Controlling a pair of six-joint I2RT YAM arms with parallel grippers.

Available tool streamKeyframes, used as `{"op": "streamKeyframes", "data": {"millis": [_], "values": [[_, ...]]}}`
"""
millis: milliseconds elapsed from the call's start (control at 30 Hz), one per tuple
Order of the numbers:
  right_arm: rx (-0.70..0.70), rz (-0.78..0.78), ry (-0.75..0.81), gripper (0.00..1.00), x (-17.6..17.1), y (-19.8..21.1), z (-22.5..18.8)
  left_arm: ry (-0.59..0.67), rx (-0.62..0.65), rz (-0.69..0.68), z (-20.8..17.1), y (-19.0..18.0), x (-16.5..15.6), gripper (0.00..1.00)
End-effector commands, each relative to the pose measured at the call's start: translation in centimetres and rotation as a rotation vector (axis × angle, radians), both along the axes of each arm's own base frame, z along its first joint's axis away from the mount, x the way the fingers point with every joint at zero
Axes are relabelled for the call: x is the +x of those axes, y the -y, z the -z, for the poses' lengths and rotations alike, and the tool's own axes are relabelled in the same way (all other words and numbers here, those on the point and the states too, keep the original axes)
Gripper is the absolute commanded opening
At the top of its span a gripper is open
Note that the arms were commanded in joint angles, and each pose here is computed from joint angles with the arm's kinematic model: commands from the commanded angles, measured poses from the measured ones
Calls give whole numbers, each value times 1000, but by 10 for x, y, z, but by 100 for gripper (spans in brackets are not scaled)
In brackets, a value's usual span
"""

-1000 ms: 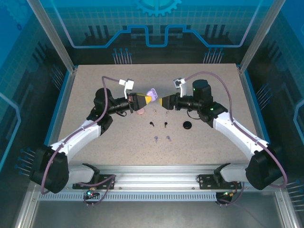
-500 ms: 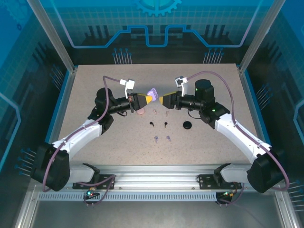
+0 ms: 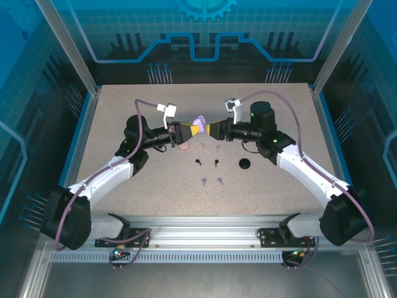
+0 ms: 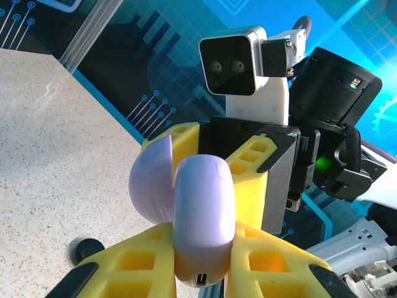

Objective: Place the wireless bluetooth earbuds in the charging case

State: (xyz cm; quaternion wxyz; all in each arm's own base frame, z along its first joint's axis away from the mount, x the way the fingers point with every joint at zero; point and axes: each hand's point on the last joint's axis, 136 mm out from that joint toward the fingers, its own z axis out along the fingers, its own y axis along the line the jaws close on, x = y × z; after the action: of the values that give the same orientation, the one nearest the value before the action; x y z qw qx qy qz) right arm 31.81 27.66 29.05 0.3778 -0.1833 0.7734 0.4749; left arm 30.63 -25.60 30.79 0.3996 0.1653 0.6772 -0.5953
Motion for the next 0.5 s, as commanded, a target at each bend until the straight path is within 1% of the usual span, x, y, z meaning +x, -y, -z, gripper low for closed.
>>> {"op": "streamKeyframes", "data": {"millis": [0,200,300,467], "values": [[23,-16,27,46,4,-8,-16,30,-18,41,-8,4,-9,0],[18,-36,24,44,4,-15,-16,27,-17,44,-7,6,-9,0],[13,-46,20,40,3,-18,-15,28,-18,40,-7,6,-8,0],[7,-52,12,29,1,-19,-10,34,-22,39,-10,6,-8,0]]}}
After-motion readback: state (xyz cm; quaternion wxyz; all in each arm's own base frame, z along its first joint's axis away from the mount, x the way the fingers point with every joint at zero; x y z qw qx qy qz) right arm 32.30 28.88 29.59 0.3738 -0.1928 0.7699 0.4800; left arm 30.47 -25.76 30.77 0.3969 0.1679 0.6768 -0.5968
